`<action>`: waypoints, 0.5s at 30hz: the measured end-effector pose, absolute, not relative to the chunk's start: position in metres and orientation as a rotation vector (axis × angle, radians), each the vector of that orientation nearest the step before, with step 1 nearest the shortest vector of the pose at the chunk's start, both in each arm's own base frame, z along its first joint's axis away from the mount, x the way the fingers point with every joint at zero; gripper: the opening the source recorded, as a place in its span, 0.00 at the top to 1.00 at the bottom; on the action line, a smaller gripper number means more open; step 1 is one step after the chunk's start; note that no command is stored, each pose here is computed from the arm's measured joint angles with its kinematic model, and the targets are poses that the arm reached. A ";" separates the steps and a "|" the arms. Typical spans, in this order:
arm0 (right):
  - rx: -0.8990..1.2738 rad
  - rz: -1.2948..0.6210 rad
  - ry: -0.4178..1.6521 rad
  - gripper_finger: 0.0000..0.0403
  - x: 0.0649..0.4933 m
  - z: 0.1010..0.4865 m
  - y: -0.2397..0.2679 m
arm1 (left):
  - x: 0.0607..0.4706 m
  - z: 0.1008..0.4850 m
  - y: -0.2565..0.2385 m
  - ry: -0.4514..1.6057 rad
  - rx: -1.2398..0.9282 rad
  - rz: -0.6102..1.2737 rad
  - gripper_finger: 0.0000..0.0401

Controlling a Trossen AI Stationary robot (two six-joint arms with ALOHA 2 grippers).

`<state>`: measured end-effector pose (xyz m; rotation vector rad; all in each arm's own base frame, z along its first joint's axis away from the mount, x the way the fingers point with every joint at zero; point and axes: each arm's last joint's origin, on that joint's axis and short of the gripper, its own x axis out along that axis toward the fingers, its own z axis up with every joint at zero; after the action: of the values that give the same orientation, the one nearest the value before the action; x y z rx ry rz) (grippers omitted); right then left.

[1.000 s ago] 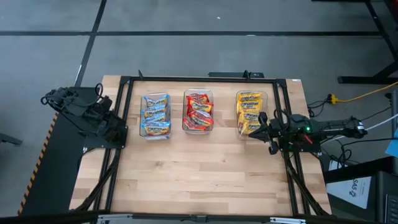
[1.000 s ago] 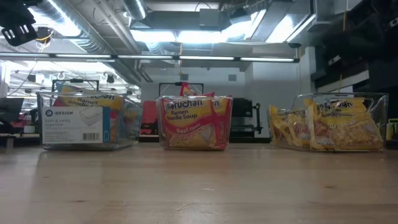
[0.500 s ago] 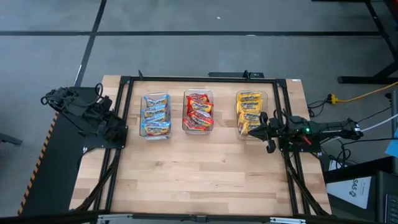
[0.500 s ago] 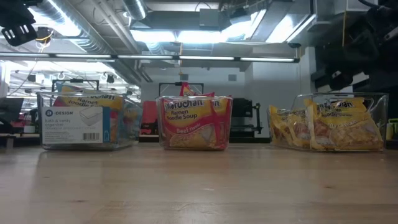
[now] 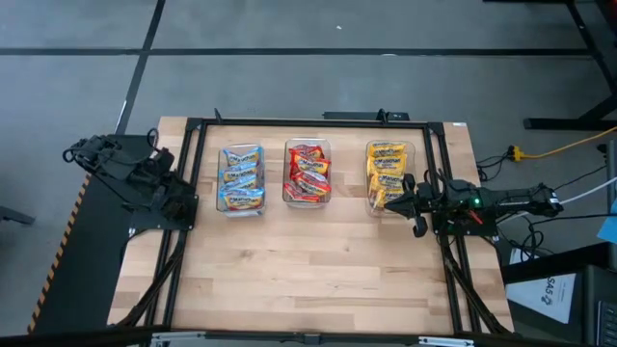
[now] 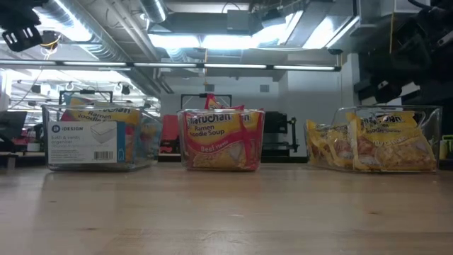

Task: Sort Maruchan noodles
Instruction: Return to home position

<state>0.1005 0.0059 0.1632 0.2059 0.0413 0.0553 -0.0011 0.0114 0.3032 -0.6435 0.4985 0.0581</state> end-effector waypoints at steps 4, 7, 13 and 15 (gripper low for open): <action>0.206 0.055 0.042 0.95 0.100 0.163 0.006 | 0.014 0.298 0.006 0.252 -0.559 0.029 0.94; 0.206 0.054 0.042 0.95 0.100 0.163 0.006 | 0.029 0.290 -0.004 -0.036 -0.418 -0.146 0.94; 0.207 0.051 0.049 0.95 0.101 0.163 0.006 | 0.058 0.274 -0.023 -0.231 -0.131 -0.245 0.94; 0.206 0.050 0.054 0.95 0.101 0.162 0.006 | 0.065 0.258 -0.025 -0.241 -0.073 -0.230 0.94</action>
<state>0.1012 0.0058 0.1623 0.2063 0.0536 0.0504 0.0651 -0.0252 0.2576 -0.0734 -0.2411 -0.2297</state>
